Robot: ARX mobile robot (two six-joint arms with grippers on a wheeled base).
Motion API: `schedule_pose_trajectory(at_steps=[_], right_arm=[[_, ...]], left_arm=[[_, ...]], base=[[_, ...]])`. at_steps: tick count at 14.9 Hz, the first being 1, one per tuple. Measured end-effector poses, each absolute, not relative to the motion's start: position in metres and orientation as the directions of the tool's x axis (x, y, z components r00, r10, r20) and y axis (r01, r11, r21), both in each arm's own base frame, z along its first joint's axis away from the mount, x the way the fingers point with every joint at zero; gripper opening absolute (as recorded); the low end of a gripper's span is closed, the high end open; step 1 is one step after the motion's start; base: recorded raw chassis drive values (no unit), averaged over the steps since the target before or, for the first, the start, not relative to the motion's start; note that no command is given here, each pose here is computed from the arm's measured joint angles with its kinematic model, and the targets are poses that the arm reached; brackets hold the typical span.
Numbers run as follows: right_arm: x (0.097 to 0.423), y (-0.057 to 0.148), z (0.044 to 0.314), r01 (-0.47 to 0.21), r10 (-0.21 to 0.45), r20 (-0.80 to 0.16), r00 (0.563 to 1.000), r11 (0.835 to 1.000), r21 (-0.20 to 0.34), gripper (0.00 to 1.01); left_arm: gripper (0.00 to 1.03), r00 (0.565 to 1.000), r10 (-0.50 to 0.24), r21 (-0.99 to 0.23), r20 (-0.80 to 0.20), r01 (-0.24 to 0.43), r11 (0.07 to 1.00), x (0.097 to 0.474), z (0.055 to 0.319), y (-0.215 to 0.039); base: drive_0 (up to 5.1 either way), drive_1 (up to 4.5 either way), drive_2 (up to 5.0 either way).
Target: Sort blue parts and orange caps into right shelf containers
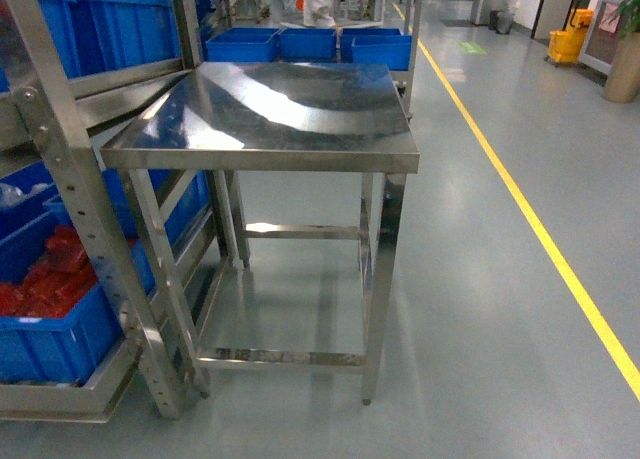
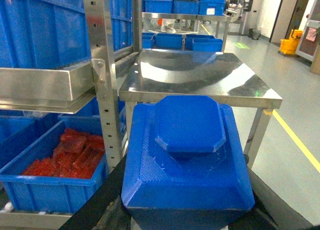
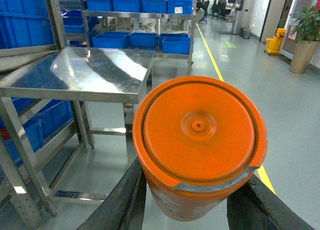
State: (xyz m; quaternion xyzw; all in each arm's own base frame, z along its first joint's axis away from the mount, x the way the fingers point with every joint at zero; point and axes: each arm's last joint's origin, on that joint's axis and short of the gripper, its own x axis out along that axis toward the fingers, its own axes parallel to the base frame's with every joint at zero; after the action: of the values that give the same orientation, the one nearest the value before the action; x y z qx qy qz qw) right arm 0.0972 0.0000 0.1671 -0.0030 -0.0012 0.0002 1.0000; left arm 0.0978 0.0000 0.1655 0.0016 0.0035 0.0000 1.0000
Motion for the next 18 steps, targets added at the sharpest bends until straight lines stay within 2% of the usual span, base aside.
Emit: schedule_pose_trajectory(at_steps=[1,18], right_arm=[[0.0972,0.0,0.1672,0.0,0.0,0.003,1.0,1.0,-0.006,0.4],[0.0972,-0.0001,0.167,0.002,-0.002,0.001,1.0,1.0,-0.006,0.4]], left_arm=[[0.43,1.0,0.0,0.003,-0.008,0.0,1.0,0.0978,0.1654,0.0],[0.43,1.0,0.0,0.003,-0.009,0.0,1.0,0.0978,0.1654,0.0]], base=[[-0.1,4.17,-4.3],[-4.8,2.57,2.6]])
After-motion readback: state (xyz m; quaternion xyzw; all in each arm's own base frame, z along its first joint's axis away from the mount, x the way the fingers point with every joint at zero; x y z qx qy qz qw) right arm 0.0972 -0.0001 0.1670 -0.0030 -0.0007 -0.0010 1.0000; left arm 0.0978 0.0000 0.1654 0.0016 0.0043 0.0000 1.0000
